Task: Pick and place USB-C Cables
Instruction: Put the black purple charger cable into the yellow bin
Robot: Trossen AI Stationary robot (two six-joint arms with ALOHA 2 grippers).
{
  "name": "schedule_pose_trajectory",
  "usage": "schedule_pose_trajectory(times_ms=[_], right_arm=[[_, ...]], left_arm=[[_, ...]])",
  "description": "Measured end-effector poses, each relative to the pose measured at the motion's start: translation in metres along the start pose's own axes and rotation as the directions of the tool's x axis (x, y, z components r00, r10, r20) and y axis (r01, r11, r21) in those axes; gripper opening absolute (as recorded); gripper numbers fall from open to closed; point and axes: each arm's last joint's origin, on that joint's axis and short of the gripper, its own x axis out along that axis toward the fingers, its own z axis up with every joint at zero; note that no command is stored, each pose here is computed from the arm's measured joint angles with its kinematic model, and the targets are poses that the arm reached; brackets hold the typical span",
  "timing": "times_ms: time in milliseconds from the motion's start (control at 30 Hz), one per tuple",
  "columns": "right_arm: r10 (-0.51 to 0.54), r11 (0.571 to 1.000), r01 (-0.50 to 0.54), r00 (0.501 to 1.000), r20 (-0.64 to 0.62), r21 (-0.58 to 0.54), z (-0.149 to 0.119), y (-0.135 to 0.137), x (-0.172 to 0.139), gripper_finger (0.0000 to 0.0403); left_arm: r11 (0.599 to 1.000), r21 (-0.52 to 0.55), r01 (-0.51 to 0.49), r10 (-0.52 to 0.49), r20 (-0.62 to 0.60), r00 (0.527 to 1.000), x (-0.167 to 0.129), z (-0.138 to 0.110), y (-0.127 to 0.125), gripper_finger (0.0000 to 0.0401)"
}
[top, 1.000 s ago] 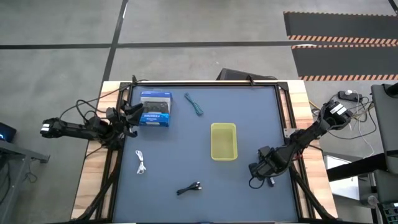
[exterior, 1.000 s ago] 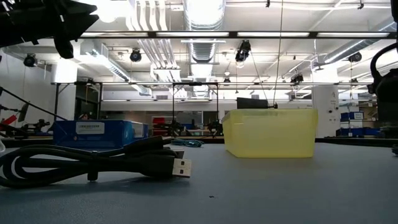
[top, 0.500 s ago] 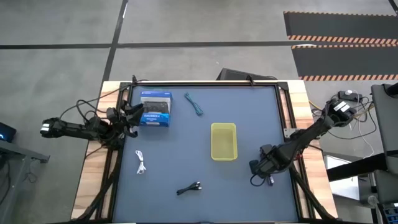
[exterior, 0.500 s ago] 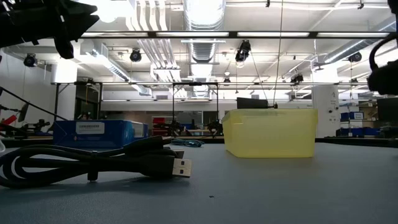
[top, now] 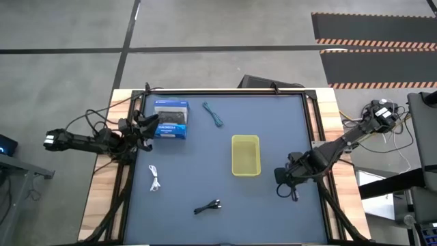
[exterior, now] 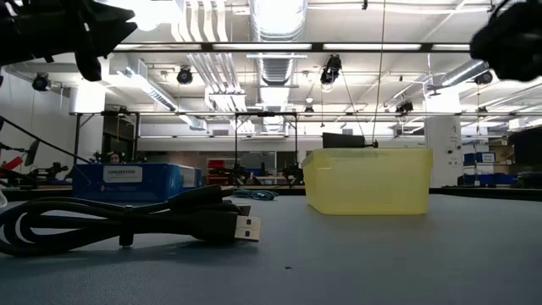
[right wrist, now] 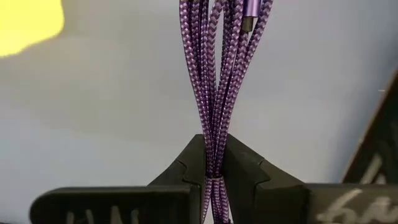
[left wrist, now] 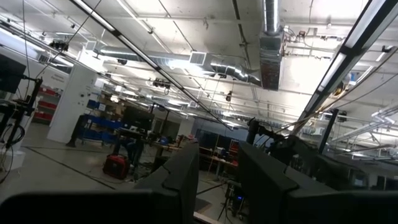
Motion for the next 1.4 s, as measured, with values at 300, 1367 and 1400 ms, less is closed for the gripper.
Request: schedule_pose_trajectory(times_ms=[300, 1367, 1400], right_arm=[[-0.024, 0.999, 0.018, 0.992, 0.127, 0.048, 0.0, 0.017, -0.057, 0.0027], [0.124, 0.992, -0.124, 0.986, 0.111, -0.005, 0.085, 0.149, -0.112, 0.0027], [0.121, 0.993, -0.12, 0.986, 0.11, -0.02, 0.089, 0.154, -0.11, 0.0027]], left_arm=[[1.0, 0.003, 0.0, 0.0, -0.005, 1.0, 0.0, -0.001, 0.0, 0.0095], [1.0, 0.004, 0.0, 0.0, -0.007, 1.0, 0.0, -0.001, 0.0, 0.0095], [1.0, 0.004, 0.0, 0.0, -0.007, 1.0, 0.0, -0.001, 0.0, 0.0095]])
